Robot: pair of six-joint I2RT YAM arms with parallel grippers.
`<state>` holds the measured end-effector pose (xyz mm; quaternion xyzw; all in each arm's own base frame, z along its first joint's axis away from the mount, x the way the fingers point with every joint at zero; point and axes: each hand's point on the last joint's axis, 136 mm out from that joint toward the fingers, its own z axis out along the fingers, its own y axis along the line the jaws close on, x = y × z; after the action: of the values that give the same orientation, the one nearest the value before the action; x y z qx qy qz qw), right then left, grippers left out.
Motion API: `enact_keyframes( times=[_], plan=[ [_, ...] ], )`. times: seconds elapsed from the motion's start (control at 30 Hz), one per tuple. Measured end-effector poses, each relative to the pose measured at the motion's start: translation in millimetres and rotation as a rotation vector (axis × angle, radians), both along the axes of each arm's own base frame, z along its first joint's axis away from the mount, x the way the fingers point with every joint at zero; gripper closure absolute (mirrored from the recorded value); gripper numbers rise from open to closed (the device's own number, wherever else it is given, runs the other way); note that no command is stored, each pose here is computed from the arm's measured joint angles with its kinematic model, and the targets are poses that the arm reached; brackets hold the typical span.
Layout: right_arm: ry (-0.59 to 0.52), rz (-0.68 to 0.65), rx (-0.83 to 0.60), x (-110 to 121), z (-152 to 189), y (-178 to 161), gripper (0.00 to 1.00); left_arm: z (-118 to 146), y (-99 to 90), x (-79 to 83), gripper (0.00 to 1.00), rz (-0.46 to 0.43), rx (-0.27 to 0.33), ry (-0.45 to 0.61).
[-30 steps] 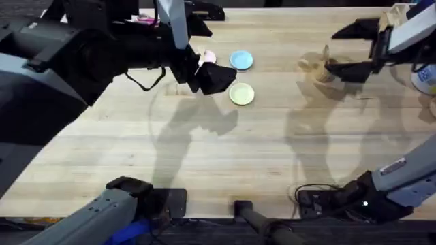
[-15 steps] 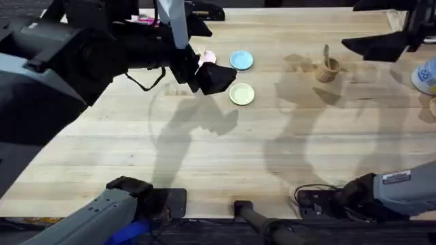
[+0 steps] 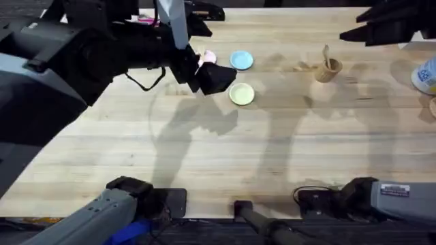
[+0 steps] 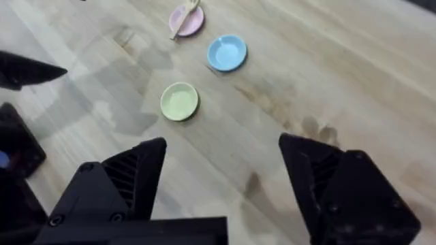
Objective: Pick up a utensil and set it on the pink plate, then put the other utensil in the container.
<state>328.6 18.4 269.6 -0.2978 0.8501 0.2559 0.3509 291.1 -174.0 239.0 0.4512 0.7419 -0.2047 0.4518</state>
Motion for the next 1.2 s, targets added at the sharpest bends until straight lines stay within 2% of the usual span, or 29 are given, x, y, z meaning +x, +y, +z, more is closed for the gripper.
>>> enact_keyframes(
  times=[0.37, 0.57, 0.7, 0.9, 1.2],
  plan=[
    [0.211, -0.271, -0.107, -22.8, -1.5, 9.8, 0.004, 0.0, 0.0, 0.0, 0.007, 0.000, 0.000, 0.000],
    [0.238, -0.464, -0.154, -34.4, -9.2, -1.1, 0.004, 0.0, 0.0, 0.0, 0.007, 0.000, 0.000, 0.000],
    [0.218, -0.577, -0.173, -44.4, -17.8, -11.2, 0.004, 0.0, 0.0, 0.0, 0.007, 0.000, 0.000, 0.000],
    [0.223, -0.606, -0.187, -63.5, -30.9, -6.6, 0.003, 0.0, 0.0, 0.0, 0.007, 0.000, 0.000, 0.000],
    [0.193, -0.606, -0.247, -63.2, -32.4, -5.0, 0.003, 0.0, 0.0, 0.0, 0.007, 0.000, 0.000, 0.000]
  ],
)
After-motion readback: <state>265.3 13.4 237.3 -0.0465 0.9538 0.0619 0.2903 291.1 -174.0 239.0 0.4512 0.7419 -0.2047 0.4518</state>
